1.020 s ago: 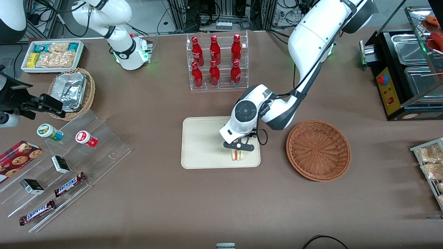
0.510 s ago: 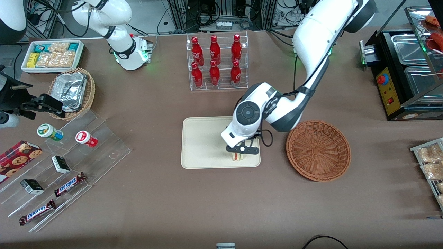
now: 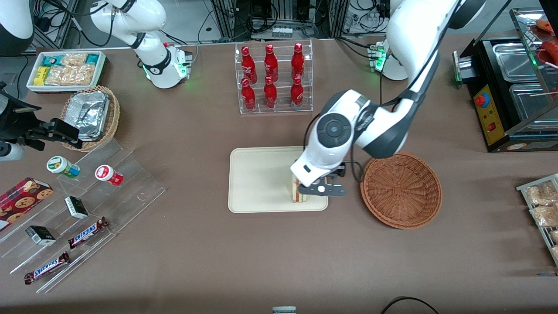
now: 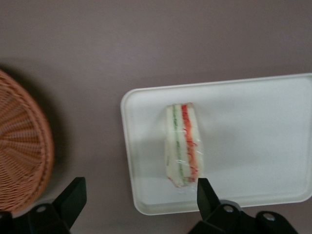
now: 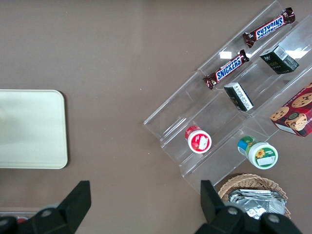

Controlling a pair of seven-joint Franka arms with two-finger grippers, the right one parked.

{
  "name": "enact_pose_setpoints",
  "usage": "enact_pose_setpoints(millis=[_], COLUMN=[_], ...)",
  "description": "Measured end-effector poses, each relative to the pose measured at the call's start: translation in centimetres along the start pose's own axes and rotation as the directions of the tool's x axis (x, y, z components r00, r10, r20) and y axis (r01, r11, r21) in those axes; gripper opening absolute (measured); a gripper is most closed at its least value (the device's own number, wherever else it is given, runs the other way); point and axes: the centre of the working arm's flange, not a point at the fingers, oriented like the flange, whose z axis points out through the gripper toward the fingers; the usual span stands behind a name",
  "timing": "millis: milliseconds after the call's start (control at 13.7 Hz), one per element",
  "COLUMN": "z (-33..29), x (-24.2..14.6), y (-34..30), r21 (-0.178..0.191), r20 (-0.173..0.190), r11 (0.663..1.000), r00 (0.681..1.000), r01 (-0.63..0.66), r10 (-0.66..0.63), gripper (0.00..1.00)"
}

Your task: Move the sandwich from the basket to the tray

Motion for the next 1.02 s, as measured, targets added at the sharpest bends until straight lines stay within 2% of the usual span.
enact_pose_setpoints(millis=[219,510,1020], z=[-3.7,-8.1,-13.3], x=[2.5,3.2,2.2], y=[-7.7,-14.7,-26.4], r21=[0.010,0.023,0.057], r20=[-0.005,-0.012,0.039], r11=[0.997,0.995,0.993], r00=[0.997,0.995,0.994], r01=[0.076,0.098,0.104], r10=[-0.076,-0.098,-0.106], gripper=[1.00,1.00,1.00])
